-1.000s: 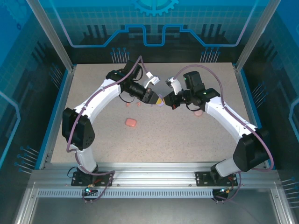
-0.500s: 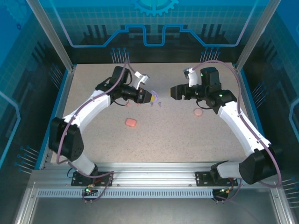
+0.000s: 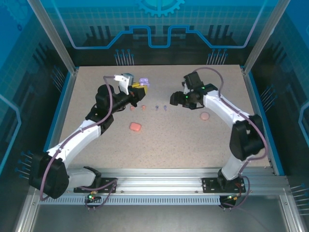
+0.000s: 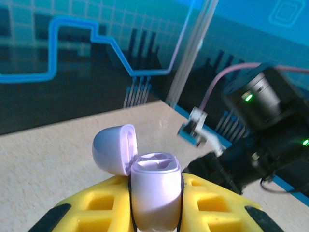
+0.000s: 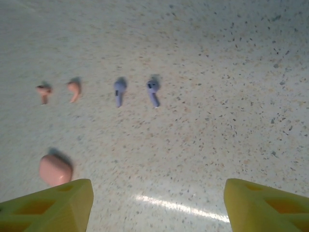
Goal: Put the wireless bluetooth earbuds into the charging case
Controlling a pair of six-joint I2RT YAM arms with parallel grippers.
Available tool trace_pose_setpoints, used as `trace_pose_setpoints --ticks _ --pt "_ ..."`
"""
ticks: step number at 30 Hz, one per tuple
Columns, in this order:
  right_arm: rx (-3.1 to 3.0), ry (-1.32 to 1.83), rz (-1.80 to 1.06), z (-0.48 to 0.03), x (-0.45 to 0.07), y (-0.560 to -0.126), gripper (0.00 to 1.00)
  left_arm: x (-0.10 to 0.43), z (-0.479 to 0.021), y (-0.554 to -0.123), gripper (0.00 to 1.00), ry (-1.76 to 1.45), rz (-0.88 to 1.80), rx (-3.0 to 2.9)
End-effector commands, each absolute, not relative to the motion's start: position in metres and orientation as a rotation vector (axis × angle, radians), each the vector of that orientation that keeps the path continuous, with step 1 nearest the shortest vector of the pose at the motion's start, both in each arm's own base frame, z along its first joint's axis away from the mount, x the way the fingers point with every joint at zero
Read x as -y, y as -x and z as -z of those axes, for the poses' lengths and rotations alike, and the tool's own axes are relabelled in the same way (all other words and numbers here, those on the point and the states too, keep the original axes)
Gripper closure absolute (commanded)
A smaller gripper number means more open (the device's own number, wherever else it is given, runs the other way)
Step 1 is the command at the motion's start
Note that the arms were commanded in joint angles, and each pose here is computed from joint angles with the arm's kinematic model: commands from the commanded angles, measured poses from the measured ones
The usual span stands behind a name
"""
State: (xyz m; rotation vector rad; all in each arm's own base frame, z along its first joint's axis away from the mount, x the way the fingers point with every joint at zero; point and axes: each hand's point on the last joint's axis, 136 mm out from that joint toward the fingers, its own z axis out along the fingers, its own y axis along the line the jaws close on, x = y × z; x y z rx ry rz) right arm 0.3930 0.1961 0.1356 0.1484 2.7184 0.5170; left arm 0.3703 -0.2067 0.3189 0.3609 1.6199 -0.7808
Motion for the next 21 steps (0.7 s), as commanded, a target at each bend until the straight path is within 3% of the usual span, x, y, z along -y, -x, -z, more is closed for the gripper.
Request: trace_pose_setpoints --ticks 1,7,17,21 --pt "-2.798 -0.276 -0.347 -0.116 -0.202 -0.397 0.29 0.19 -0.355 -0.372 1.0 -0.285 0.713 -1.405" --pt "-2.859 -0.288 -0.124 -0.092 -0.226 -0.412 0.33 0.185 -0.358 -0.371 1.0 -0.263 0.697 -1.337" --pt "-2.854 -0.049 -0.151 -0.082 -0.289 -0.435 0.53 0.171 -0.371 -0.368 1.0 -0.201 0.655 -1.265" --pt "-2.881 -0.062 -0.121 -0.064 -0.294 -0.438 0.54 0.17 -0.381 -0.366 1.0 -0.197 0.662 -1.246"
